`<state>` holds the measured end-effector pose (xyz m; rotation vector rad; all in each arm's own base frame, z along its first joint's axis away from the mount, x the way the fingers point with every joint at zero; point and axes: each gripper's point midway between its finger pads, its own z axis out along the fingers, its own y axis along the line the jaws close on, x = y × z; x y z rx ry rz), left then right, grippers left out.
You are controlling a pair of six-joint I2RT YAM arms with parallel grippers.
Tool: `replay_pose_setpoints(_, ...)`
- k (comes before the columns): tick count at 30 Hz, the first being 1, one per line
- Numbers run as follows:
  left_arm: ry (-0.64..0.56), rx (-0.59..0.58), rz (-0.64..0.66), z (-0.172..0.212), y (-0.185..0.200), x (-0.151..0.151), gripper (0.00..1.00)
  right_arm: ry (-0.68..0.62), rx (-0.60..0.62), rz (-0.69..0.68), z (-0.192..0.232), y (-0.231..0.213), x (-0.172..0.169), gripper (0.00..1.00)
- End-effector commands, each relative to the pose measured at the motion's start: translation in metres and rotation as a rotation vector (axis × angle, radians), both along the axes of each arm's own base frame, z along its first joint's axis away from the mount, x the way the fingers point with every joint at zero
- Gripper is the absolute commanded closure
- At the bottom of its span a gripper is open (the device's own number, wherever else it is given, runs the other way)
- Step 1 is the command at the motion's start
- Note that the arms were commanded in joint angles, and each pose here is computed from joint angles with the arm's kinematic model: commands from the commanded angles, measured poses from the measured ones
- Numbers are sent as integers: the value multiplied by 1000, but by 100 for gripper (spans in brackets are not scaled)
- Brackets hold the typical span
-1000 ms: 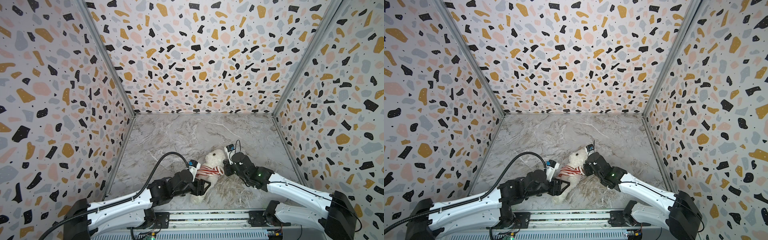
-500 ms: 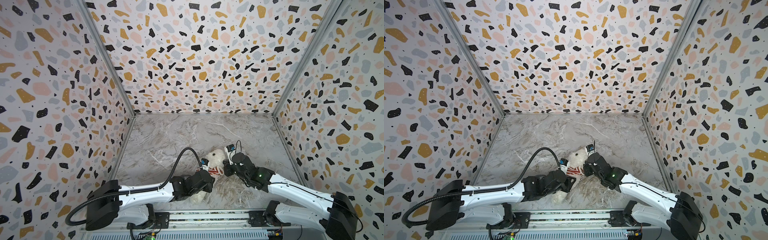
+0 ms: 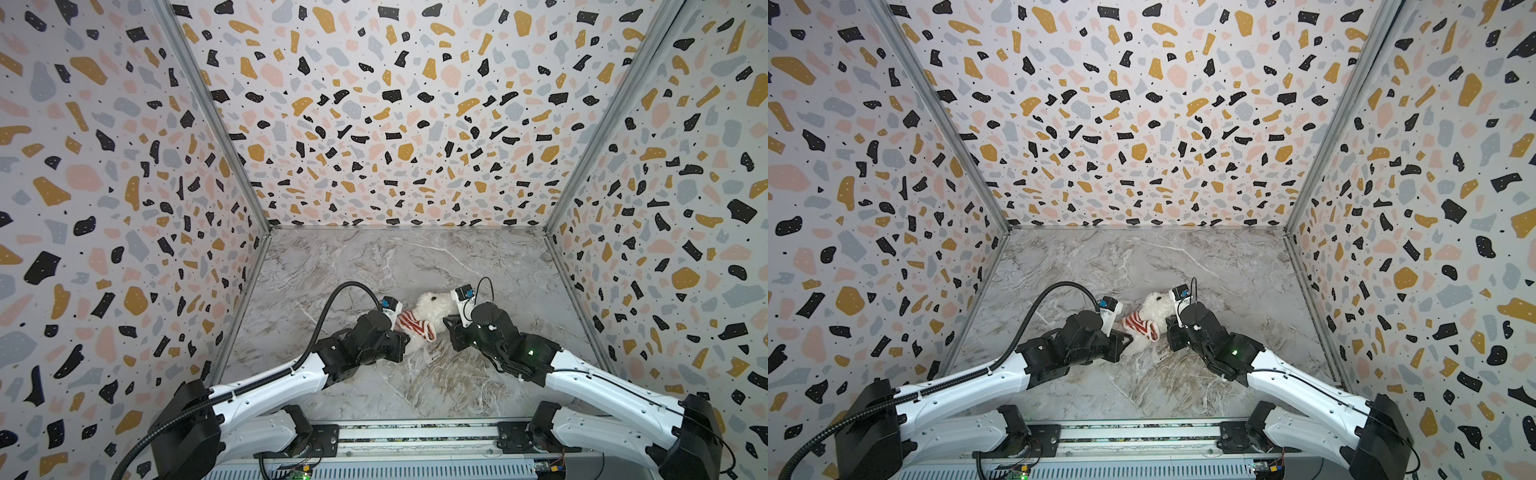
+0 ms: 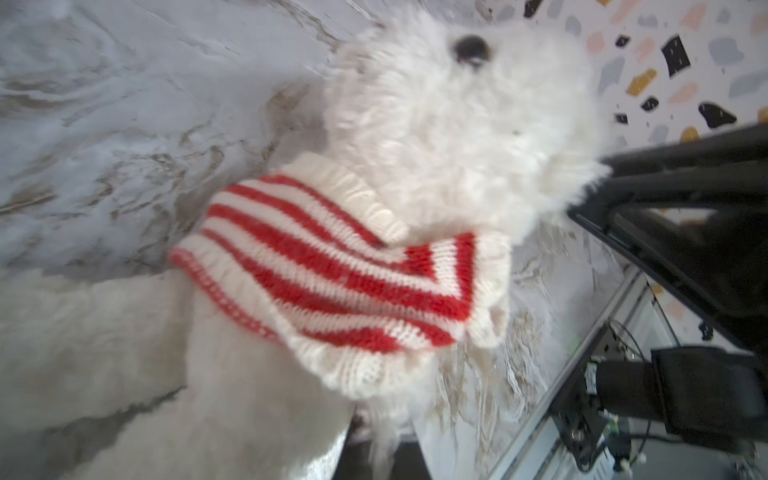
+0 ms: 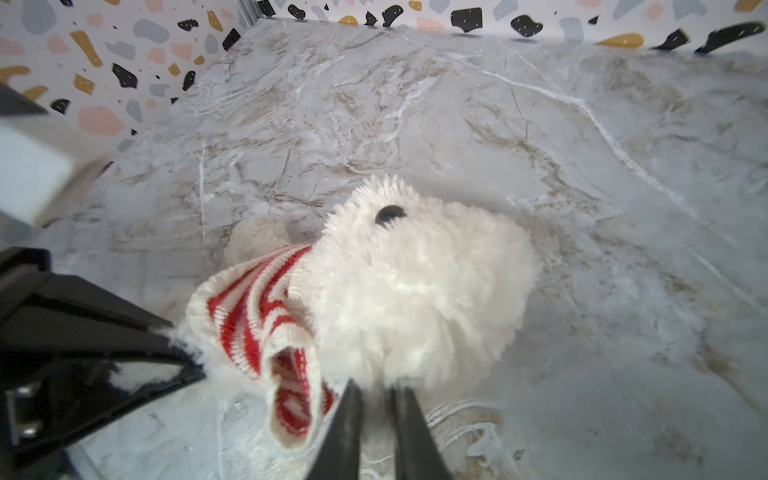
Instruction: Dress the teddy bear
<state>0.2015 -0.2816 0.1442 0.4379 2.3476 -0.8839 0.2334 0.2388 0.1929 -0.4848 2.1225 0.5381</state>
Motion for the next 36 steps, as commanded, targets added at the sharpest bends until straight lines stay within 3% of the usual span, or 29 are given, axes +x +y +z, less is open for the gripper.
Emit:
replay_pose_setpoints(1, -54, -41, -173, 33, -10, -13, 100, -111, 63, 116, 34, 11, -9, 64)
replay_pose_setpoints(7, -13, -64, -245, 34, 8, -18, 100, -244, 30, 271, 46, 16, -24, 34)
replay_pose_setpoints(12, -10, -82, -279, 36, 12, -21, 100, -283, 20, 341, 38, 26, -24, 22)
replay_pose_setpoints(17, 23, -78, -222, 23, 25, -11, 100, -210, 39, 307, 16, 29, 3, 21)
replay_pose_setpoints(24, 55, -67, -13, -4, 63, 12, 100, -141, 36, 286, -6, 40, 28, 27)
replay_pose_setpoints(27, 65, 23, 138, -21, 89, 29, 100, -121, 22, 286, -14, 47, 35, 29)
replay_pose_setpoints(36, 84, 157, 250, -52, 113, 49, 100, -74, 47, 334, -26, 79, 65, 27)
